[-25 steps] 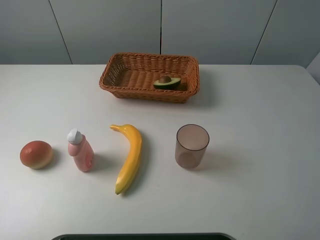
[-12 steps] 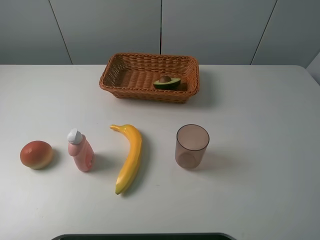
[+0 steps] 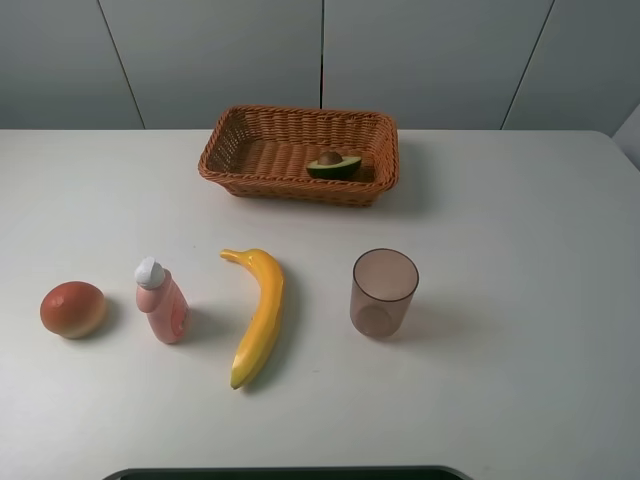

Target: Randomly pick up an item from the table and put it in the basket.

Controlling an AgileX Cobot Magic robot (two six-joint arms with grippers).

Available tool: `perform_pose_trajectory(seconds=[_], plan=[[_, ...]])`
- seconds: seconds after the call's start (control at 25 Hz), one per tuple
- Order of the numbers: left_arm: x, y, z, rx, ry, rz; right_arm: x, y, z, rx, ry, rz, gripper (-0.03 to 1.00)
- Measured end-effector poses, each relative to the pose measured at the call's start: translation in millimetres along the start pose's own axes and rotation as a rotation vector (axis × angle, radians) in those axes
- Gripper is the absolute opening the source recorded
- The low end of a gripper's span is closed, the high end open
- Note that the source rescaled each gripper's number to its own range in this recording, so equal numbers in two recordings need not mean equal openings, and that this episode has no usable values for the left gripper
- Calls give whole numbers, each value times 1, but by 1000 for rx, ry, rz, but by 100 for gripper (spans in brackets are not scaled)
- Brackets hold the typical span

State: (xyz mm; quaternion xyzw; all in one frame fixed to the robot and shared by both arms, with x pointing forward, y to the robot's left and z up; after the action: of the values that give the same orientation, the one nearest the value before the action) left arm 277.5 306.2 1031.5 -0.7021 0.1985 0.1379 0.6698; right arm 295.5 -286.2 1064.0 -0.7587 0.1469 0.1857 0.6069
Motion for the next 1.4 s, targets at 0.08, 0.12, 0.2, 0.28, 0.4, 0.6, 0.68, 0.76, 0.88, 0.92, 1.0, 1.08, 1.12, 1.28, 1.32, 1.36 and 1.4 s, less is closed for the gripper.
perform_pose_trajectory(seconds=[0.08, 0.12, 0.2, 0.28, 0.4, 0.6, 0.68, 0.76, 0.88, 0.92, 1.0, 1.08, 1.12, 1.28, 1.32, 1.36, 1.4], plan=[[0, 0, 0, 0, 0, 0, -1, 3, 4, 0, -24, -14, 100], [0, 0, 0, 0, 0, 0, -2, 5, 5, 0, -35, -23, 100], [0, 0, 0, 0, 0, 0, -6, 9, 7, -3, -55, -34, 100], [0, 0, 0, 0, 0, 0, -10, 13, 6, -14, -58, -33, 100], [0, 0, 0, 0, 0, 0, -14, 21, 8, -8, -67, -36, 100], [0, 0, 0, 0, 0, 0, -6, 37, 12, 10, -81, 5, 100], [0, 0, 0, 0, 0, 0, -3, 38, 12, 20, -77, 9, 100], [0, 0, 0, 0, 0, 0, -2, 40, 8, 32, -55, 16, 100], [0, 0, 0, 0, 0, 0, -2, 40, 6, 48, -34, 19, 100], [0, 0, 0, 0, 0, 0, -2, 40, 5, 49, -32, 20, 100], [0, 0, 0, 0, 0, 0, -2, 40, 4, 50, -25, 20, 100], [0, 0, 0, 0, 0, 0, -2, 41, 3, 55, -18, 22, 100], [0, 0, 0, 0, 0, 0, -2, 40, 3, 57, -17, 20, 100], [0, 0, 0, 0, 0, 0, -2, 40, 3, 62, -15, 15, 100], [0, 0, 0, 0, 0, 0, -2, 40, 3, 62, -15, 15, 100], [0, 0, 0, 0, 0, 0, -2, 40, 3, 63, -15, 15, 100], [0, 0, 0, 0, 0, 0, -2, 40, 3, 64, -15, 15, 100]])
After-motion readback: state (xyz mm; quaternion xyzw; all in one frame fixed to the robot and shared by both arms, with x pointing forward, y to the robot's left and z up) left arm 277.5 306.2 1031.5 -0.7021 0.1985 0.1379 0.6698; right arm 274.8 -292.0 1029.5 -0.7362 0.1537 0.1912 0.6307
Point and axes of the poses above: a point on each arm's last joint axis where the gripper is mounted, x pointing out along that axis toward the gripper, z along the wrist's bending axis when the last joint is at zero, y = z × x, the point moved 5 cm from there along x, pointing out along that axis toward the gripper, and after that the axes turned 7 degrees about -x, right-handed, at the moved point
